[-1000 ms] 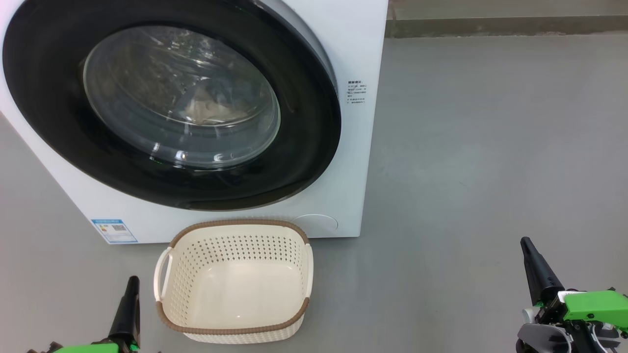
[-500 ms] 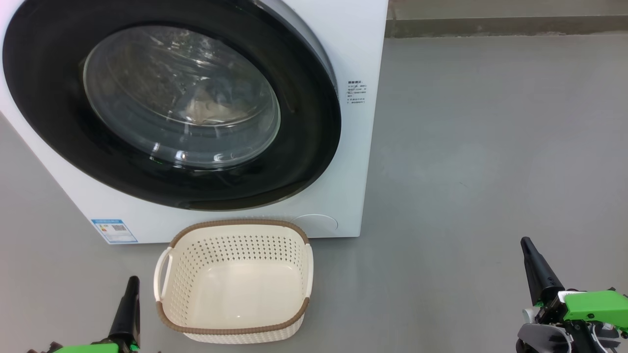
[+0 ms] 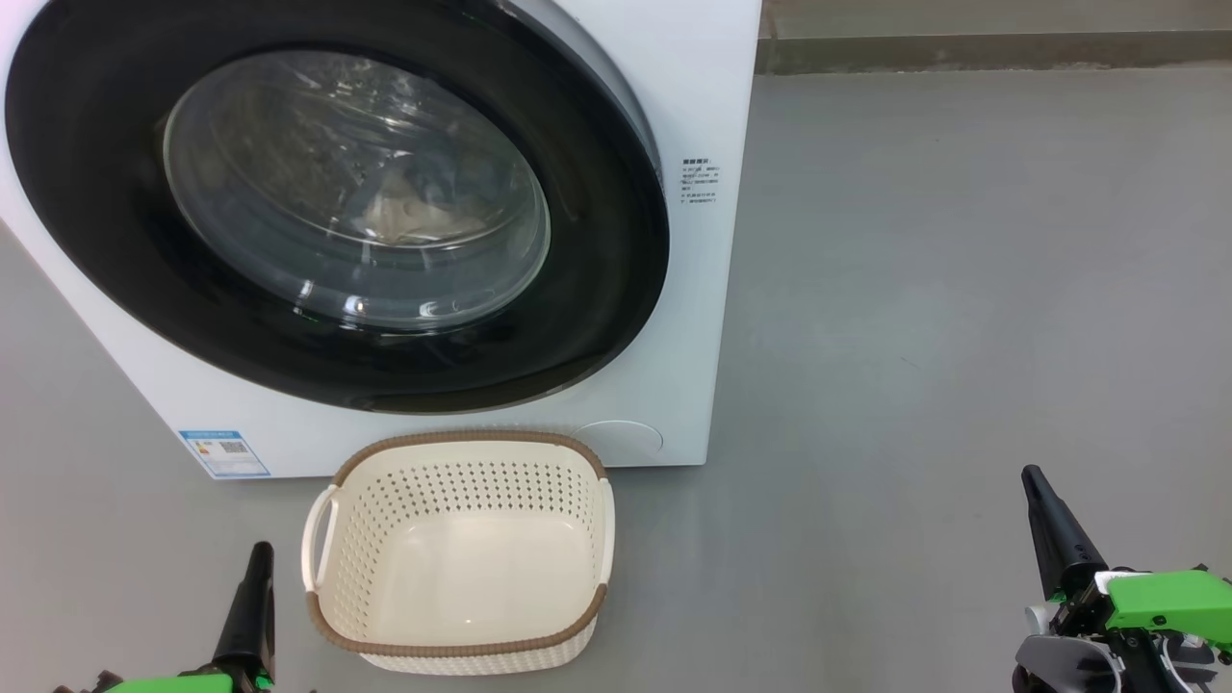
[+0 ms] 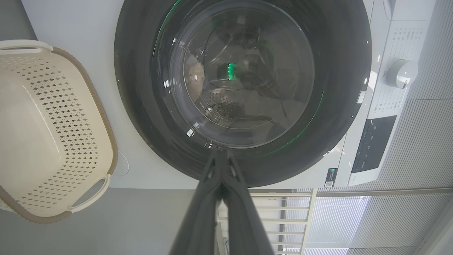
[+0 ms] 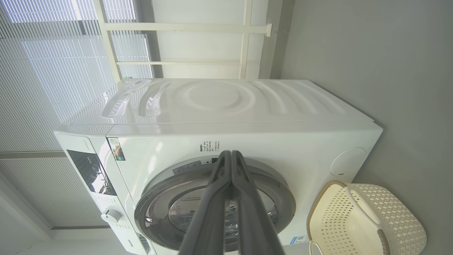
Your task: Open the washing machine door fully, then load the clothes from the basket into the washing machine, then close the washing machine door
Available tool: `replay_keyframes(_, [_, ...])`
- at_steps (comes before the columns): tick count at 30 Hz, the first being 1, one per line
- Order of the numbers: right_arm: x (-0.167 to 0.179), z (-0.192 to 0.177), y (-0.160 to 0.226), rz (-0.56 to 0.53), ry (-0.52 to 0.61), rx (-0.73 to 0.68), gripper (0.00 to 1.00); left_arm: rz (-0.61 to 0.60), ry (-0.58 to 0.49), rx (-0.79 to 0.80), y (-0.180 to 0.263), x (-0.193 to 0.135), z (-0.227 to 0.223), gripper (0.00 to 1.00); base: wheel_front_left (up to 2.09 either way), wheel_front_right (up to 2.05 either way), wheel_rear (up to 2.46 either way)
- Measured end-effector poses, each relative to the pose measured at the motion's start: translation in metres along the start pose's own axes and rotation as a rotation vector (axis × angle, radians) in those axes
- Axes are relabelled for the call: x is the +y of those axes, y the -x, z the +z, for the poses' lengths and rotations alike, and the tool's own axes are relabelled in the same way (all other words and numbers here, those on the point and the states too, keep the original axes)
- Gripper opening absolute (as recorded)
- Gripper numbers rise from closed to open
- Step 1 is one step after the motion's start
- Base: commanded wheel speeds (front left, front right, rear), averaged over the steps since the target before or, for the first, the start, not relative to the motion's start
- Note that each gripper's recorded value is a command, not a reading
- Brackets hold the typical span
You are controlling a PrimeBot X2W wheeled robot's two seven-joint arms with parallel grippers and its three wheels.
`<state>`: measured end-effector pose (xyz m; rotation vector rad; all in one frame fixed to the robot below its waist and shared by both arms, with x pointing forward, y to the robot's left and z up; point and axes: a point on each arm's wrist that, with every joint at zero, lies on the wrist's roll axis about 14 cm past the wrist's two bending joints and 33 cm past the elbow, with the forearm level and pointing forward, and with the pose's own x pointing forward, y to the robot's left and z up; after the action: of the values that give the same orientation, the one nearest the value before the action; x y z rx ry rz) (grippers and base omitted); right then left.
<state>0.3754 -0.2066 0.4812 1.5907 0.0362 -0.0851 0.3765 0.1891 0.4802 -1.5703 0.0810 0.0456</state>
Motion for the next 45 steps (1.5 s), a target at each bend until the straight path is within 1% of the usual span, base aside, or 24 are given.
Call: replay_keyframes(45, [0.0000, 0.0001, 0.0000, 0.000, -0.001, -0.001, 0.00, 0.000, 0.000, 0.000, 0.0000, 0.0000, 0.0000, 0.00, 0.00, 0.00, 0.00])
